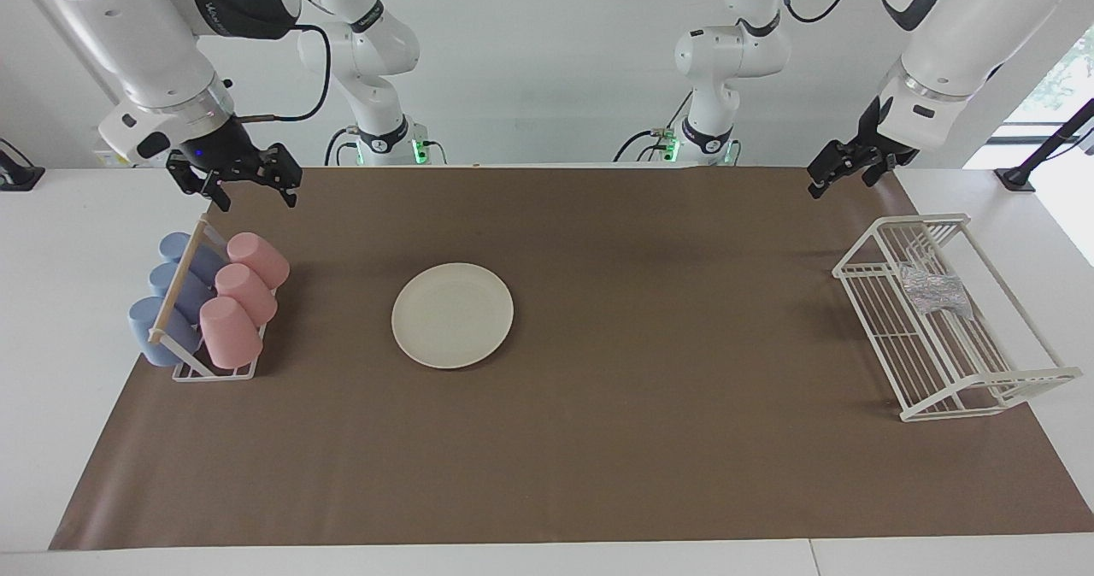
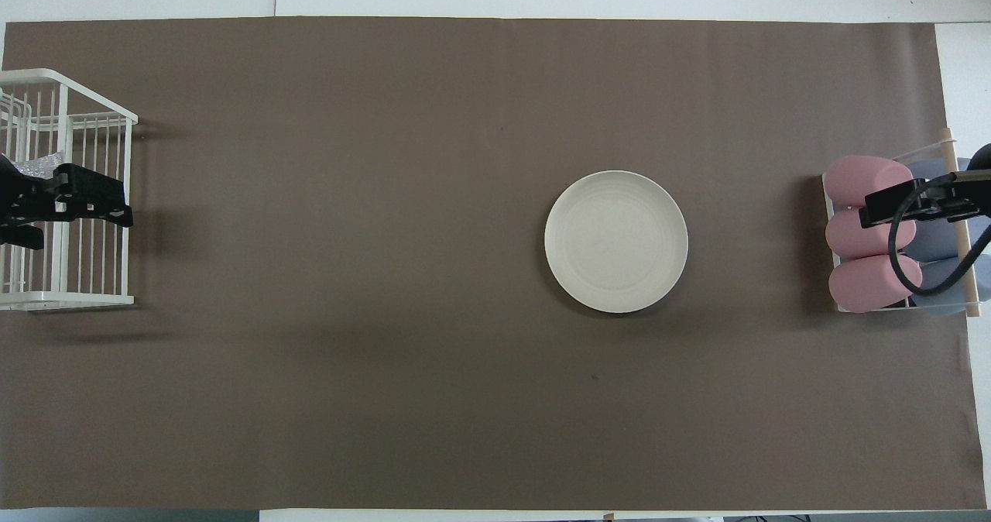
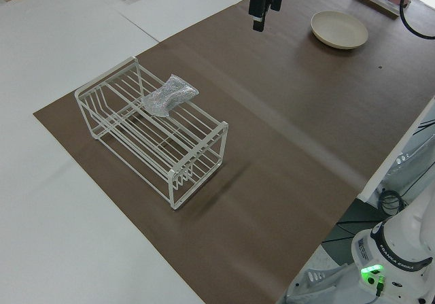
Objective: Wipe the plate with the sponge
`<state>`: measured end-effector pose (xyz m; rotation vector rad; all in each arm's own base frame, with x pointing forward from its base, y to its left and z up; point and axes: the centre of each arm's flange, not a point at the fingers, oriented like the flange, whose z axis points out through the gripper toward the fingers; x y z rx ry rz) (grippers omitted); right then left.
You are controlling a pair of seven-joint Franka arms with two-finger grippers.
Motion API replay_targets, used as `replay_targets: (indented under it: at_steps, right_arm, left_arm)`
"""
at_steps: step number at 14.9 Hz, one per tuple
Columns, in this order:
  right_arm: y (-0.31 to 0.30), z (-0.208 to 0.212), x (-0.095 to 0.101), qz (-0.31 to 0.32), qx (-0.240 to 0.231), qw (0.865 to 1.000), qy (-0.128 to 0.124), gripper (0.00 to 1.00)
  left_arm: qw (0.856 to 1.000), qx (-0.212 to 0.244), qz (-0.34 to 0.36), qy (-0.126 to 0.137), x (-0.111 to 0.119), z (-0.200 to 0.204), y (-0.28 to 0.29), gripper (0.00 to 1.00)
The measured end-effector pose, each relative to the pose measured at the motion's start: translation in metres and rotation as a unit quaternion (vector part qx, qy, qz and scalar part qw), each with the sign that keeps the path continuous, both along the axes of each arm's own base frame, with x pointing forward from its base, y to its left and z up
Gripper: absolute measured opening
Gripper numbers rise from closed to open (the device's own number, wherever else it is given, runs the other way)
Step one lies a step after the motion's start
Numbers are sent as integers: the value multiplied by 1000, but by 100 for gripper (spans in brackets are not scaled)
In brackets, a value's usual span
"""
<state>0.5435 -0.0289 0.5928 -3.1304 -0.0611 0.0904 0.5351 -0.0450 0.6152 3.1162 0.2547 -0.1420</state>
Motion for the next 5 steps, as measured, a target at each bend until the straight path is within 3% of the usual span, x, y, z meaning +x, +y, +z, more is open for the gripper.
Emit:
replay_targets:
  at_steps: [5]
  right_arm:
    - [4, 0, 0, 0, 0, 1000, 0, 100]
  left_arm:
    - [1000, 0, 0, 1, 1, -1, 1, 100]
